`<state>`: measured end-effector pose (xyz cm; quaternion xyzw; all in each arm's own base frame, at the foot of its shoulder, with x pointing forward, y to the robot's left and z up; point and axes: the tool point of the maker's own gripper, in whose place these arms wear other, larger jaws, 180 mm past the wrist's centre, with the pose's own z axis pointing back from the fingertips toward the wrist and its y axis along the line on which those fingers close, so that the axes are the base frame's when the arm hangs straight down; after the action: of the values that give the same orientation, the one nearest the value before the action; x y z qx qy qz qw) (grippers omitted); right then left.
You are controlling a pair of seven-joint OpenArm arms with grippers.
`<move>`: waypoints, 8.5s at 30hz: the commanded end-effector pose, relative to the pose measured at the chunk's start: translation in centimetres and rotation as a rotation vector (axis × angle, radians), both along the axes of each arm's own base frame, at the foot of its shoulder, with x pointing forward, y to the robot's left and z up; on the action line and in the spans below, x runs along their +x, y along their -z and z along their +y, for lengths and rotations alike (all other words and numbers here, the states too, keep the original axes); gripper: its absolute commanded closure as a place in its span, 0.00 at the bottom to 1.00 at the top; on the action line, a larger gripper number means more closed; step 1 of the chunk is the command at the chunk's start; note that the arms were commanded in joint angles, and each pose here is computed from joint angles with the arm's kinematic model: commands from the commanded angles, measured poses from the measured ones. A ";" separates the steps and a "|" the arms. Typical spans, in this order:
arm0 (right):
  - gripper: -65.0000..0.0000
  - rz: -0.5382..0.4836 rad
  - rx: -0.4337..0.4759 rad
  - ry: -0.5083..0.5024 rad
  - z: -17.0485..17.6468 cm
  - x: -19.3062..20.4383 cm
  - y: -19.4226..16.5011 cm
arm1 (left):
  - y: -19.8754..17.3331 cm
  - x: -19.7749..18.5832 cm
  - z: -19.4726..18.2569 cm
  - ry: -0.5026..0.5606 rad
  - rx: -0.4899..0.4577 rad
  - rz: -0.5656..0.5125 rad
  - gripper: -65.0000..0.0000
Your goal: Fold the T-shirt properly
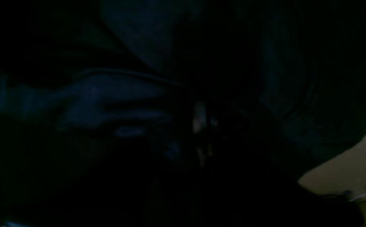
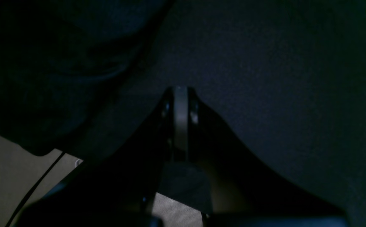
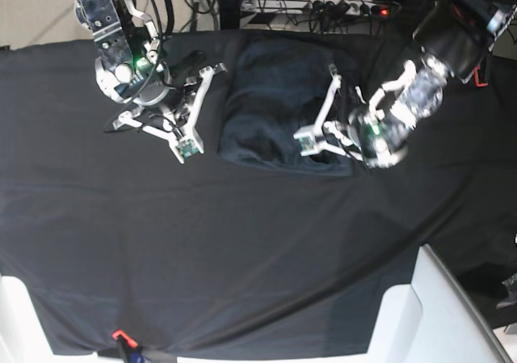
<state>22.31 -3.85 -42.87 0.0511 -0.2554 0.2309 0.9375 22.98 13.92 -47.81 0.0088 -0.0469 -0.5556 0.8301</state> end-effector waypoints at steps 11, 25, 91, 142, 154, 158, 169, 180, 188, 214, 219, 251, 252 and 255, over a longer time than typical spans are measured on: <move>0.99 -0.052 0.010 0.001 0.2 1.6 -1.2 | -1.2 1.7 0.5 0.121 0.153 -0.138 1.00; 0.99 -0.049 -0.015 0.089 -2.8 2.6 -0.7 | -0.7 1.7 -4.6 0.387 0.223 -0.274 1.00; 0.99 0.177 0.012 0.530 -8.4 2.8 9.3 | -1.6 8.8 -10.9 0.654 0.005 -0.329 1.00; 0.99 0.210 0.052 0.530 0.2 -3.2 5.3 | -1.7 11.3 -16.5 0.659 -0.298 -0.320 1.00; 0.99 0.207 0.055 0.537 0.1 -3.1 5.2 | -2.2 11.8 -17.0 0.667 -0.302 -0.332 1.00; 0.99 0.207 0.055 0.537 0.1 -3.1 5.2 | -2.1 11.7 -16.9 0.665 -0.299 -0.330 1.00; 0.99 0.208 0.054 0.536 0.2 -3.2 5.3 | -2.1 11.7 -16.8 0.668 -0.294 -0.326 1.00; 0.99 0.214 0.051 0.537 0.2 -3.4 5.5 | -1.8 12.2 -15.5 0.655 -0.217 -0.322 1.00; 0.99 0.195 0.050 0.536 -0.1 -2.5 5.2 | -1.6 12.1 -15.3 0.653 -0.205 -0.318 1.00; 0.99 0.196 0.035 0.525 -0.1 -2.4 6.1 | -2.5 13.0 -13.3 0.657 -0.070 -0.324 0.55; 0.99 0.201 0.035 0.525 0.0 -2.6 6.1 | -2.8 13.2 -13.5 0.659 -0.073 -0.335 0.15; 0.99 0.112 0.028 0.554 -2.1 -1.6 5.3 | -14.2 17.7 -12.1 0.444 -0.173 -0.663 0.01; 0.99 0.100 0.029 0.572 -2.7 -1.3 5.0 | -14.7 17.7 -11.6 0.413 -0.186 -0.679 0.01; 0.99 0.082 0.015 0.625 -5.0 -1.5 4.6 | -14.9 16.8 -9.0 0.301 -0.220 -0.698 0.01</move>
<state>20.17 -9.06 -48.07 -0.0156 -0.2091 -0.0727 0.9751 38.82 4.86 -34.34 0.0900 -0.3712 -0.6288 0.6772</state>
